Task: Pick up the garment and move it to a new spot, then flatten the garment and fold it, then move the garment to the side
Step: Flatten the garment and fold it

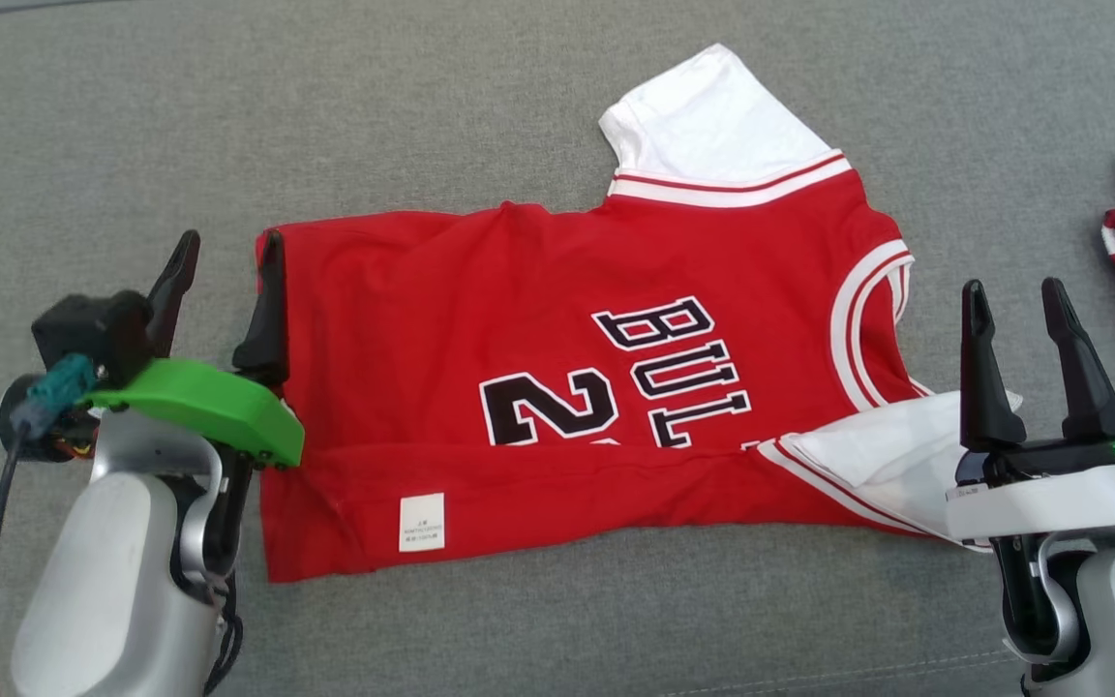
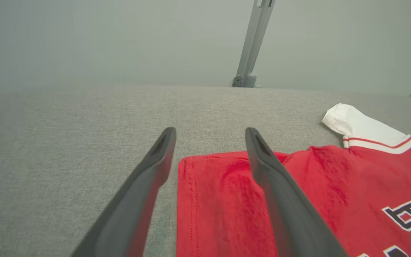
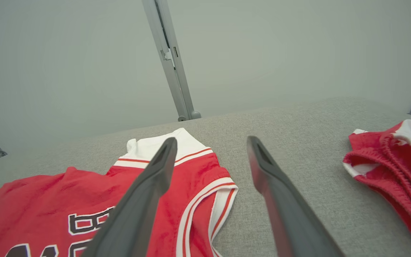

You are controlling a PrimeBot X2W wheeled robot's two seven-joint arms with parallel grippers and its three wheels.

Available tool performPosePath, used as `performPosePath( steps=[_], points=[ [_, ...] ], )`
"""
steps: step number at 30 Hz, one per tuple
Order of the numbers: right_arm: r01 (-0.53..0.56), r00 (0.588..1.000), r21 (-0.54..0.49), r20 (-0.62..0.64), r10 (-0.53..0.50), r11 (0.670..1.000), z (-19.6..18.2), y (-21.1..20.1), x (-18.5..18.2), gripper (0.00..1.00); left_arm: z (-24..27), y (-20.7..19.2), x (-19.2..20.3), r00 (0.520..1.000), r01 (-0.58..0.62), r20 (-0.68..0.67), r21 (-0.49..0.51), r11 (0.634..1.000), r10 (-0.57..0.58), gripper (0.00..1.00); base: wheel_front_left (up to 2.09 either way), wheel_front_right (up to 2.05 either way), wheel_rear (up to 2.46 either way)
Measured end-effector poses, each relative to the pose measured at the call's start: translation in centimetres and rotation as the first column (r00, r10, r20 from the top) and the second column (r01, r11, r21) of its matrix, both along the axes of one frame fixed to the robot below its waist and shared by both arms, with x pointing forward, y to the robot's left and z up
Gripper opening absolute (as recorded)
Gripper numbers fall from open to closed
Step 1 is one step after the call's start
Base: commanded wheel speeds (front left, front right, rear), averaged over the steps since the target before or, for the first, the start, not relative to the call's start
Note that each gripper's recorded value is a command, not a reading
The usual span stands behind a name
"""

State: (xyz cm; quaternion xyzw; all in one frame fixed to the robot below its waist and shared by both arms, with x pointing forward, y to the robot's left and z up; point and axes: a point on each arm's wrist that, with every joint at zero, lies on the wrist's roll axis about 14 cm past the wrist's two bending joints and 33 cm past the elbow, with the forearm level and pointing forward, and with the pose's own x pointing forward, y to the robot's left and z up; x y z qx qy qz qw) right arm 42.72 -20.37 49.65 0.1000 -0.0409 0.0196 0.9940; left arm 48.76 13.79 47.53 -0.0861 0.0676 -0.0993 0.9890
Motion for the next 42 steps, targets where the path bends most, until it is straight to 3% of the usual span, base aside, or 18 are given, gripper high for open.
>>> performPosePath(
  steps=[6,13,14,17,18,25,32,36,42],
  points=[
    [-0.004,0.999,0.019,-0.040,0.005,1.000,-1.9,0.2,1.2,1.00,-5.9,-0.4,2.3,0.975,0.042,-0.215,-0.039,0.998,-0.049,1.00,0.00,0.00,0.00],
    [0.020,0.996,0.022,-0.086,-0.018,1.000,-3.8,-0.6,1.6,1.00,-10.4,-1.0,3.4,0.931,0.054,-0.357,-0.088,0.995,-0.082,1.00,0.00,0.00,0.00],
    [0.025,0.996,0.021,-0.091,-0.023,0.999,-3.9,-0.8,1.6,1.00,-10.5,-1.2,3.6,0.929,0.057,-0.360,-0.095,0.994,-0.088,0.86,0.00,0.00,0.00],
    [0.037,0.994,0.021,-0.102,-0.035,0.999,-4.3,-1.3,1.6,1.00,-10.7,-1.5,4.0,0.926,0.066,-0.363,-0.108,0.992,-0.101,0.11,0.00,0.00,0.00],
    [0.040,0.994,0.018,-0.099,-0.038,0.999,-4.3,-1.5,1.7,1.00,-10.8,-1.6,4.0,0.925,0.069,-0.364,-0.111,0.991,-0.105,0.00,0.00,0.00,0.00],
    [0.050,0.998,-0.024,-0.024,-0.051,0.998,-2.0,-3.7,5.5,1.00,-9.8,-1.6,4.6,0.943,0.092,-0.310,-0.097,0.991,-0.118,0.00,0.00,0.00,0.00],
    [-0.028,1.000,-0.063,-0.016,0.027,0.998,-1.0,-2.7,12.2,1.00,-7.6,-2.1,6.1,0.967,0.106,-0.222,-0.088,0.990,-0.123,0.00,0.00,0.00,0.00],
    [-0.116,0.990,-0.093,-0.091,0.108,0.989,-2.5,-0.4,15.6,1.00,-6.8,-2.5,6.5,0.973,0.110,-0.196,-0.089,0.990,-0.125,0.00,0.00,0.00,0.00],
    [-0.251,0.945,-0.128,-0.248,0.214,0.959,-5.9,3.4,19.3,1.00,-6.2,-2.6,6.4,0.977,0.110,-0.173,-0.083,0.990,-0.123,0.00,0.00,0.00,0.00]
  ],
)
